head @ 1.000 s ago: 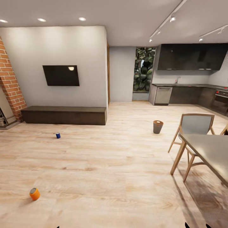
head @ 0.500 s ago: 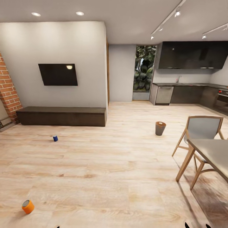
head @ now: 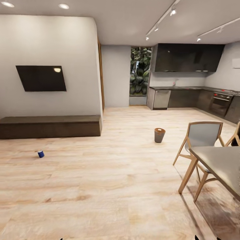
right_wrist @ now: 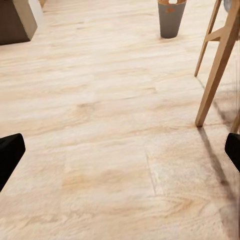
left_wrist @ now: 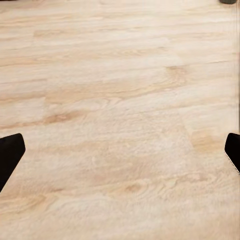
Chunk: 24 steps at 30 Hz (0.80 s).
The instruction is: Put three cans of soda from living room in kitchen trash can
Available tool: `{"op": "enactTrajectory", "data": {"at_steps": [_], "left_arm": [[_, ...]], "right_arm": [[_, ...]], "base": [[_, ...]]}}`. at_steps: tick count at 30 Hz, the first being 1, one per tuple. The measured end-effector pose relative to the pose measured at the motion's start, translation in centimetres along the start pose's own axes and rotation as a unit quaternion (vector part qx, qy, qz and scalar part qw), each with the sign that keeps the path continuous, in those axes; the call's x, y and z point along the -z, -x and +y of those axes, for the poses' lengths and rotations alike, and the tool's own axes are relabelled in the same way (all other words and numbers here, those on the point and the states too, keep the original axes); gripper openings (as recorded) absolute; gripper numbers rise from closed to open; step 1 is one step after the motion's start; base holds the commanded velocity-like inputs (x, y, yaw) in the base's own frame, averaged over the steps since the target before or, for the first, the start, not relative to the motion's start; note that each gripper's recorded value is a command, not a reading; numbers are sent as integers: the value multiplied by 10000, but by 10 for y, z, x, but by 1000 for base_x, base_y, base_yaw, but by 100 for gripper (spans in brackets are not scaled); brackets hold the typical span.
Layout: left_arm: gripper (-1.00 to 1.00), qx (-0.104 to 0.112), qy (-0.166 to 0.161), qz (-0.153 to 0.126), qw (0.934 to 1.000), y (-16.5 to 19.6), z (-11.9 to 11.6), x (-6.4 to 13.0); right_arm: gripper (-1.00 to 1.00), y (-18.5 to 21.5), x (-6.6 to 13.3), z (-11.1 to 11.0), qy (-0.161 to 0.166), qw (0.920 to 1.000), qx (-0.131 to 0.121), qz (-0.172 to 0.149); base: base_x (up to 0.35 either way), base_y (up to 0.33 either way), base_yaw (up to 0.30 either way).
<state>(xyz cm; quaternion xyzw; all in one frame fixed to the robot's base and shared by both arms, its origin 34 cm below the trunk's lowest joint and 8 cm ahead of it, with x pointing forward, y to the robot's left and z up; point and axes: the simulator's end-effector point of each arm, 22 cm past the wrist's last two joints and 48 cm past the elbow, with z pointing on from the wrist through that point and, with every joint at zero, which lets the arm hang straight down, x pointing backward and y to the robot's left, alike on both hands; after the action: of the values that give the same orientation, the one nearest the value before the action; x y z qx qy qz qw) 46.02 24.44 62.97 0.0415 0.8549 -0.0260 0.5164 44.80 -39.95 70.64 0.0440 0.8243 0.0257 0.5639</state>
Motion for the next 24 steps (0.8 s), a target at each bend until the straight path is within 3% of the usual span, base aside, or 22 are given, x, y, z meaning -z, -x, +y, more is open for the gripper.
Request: {"op": "enactTrajectory", "data": {"at_steps": [6,24], "left_arm": [[100,1,1,1,10000,0,0,0],[100,4,3,20,10000,-1,0,0]], "right_arm": [[100,0,0,0,-2,10000,-8,-3],[100,-3,0,1,7,10000,26,37]], "base": [[324,0,-109],[324,0,-5]]}}
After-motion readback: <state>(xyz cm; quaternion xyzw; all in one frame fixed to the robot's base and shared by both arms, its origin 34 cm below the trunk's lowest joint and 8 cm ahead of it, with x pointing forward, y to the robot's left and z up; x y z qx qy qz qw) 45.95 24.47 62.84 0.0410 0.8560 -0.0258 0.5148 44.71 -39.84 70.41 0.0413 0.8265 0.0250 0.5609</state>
